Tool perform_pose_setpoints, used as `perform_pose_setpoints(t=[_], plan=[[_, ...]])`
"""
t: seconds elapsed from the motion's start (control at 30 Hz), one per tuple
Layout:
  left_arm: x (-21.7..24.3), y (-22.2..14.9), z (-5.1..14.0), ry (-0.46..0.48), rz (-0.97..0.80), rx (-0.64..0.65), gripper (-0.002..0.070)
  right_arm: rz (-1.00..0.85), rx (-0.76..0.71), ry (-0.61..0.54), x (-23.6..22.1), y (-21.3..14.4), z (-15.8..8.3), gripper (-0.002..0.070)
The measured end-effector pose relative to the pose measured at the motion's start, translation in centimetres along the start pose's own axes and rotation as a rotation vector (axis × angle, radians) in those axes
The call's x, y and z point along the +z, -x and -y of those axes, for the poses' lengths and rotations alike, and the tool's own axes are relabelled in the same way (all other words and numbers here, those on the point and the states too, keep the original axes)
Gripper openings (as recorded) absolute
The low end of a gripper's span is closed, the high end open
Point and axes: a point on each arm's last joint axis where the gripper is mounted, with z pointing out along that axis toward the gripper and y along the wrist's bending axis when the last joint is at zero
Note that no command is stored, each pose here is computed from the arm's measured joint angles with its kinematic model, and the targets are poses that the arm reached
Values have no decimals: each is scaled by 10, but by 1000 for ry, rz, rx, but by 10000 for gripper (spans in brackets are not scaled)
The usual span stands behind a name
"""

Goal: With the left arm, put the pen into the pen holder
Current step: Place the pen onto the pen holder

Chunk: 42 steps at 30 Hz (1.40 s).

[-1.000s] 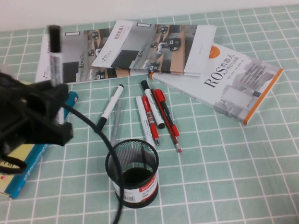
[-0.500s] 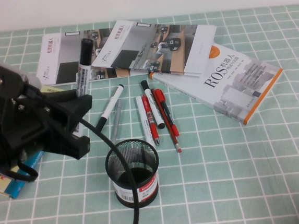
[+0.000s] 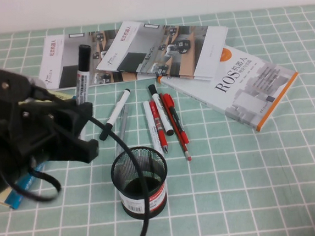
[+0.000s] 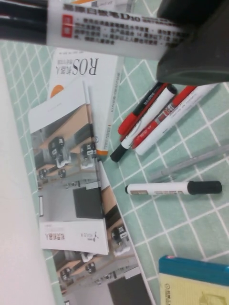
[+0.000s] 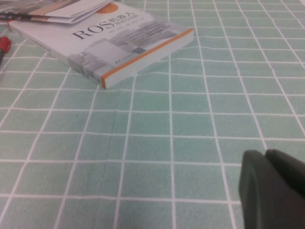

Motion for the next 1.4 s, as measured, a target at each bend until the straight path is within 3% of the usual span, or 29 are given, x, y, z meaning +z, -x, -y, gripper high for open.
perform_pose_setpoints(t=[0.1, 0.23, 0.43, 1.0, 1.4], plan=[[3, -1, 7, -2, -4, 32, 108, 0, 0, 0, 0, 0, 0, -20], [11, -5, 9, 2, 62, -26, 108, 0, 0, 0, 0, 0, 0, -20], [26, -23, 20, -124, 254, -39, 108, 0, 0, 0, 0, 0, 0, -20], [89, -84, 25, -188, 144, -85, 108, 0, 0, 0, 0, 0, 0, -20], [92, -89, 26, -192, 123, -72, 108, 0, 0, 0, 0, 0, 0, -20]])
